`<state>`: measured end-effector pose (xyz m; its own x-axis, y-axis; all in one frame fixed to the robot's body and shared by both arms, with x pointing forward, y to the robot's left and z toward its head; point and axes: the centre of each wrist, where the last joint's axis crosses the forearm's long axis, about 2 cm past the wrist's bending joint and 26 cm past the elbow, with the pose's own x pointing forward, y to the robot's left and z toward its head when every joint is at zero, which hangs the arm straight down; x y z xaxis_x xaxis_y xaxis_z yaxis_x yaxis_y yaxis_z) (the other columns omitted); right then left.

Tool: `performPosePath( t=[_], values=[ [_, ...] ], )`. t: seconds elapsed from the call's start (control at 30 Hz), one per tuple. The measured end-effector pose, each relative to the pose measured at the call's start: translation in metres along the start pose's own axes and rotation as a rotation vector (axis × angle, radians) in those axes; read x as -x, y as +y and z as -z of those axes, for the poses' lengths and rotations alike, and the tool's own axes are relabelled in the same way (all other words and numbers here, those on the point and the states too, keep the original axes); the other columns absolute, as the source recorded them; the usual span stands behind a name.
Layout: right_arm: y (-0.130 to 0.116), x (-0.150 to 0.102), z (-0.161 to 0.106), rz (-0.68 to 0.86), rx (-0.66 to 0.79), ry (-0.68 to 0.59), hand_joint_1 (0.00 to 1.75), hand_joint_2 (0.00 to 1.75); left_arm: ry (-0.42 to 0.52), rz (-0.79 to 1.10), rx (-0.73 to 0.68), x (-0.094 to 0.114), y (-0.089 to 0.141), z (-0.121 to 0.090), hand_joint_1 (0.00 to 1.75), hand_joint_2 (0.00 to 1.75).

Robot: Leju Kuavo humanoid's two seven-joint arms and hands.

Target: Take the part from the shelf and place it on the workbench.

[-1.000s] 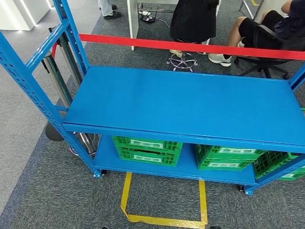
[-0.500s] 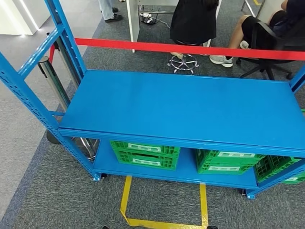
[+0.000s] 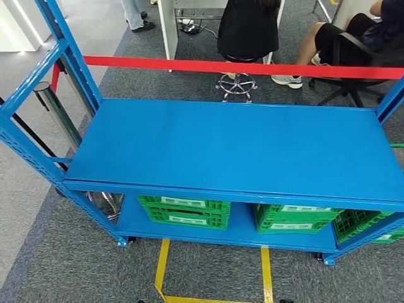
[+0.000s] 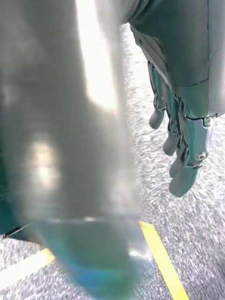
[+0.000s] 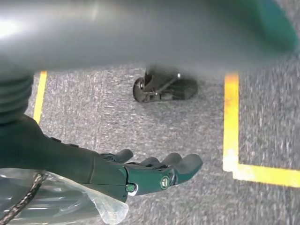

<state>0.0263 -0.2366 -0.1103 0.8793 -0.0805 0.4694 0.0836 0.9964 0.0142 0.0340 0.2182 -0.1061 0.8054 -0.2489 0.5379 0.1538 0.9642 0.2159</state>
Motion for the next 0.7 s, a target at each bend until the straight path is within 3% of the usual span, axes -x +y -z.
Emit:
performPosePath(
  t=[0.1, 0.7],
  values=[
    [-0.006, -0.002, 0.001, 0.005, 0.012, 0.010, 0.00, 0.00, 0.050, -0.024, 0.010, 0.010, 0.002, -0.004, 0.00, 0.00],
    [-0.038, 0.009, -0.003, -0.017, 0.023, 0.143, 0.00, 0.00, 0.249, -0.163, 0.038, 0.035, 0.041, -0.004, 0.00, 0.00]
  ],
)
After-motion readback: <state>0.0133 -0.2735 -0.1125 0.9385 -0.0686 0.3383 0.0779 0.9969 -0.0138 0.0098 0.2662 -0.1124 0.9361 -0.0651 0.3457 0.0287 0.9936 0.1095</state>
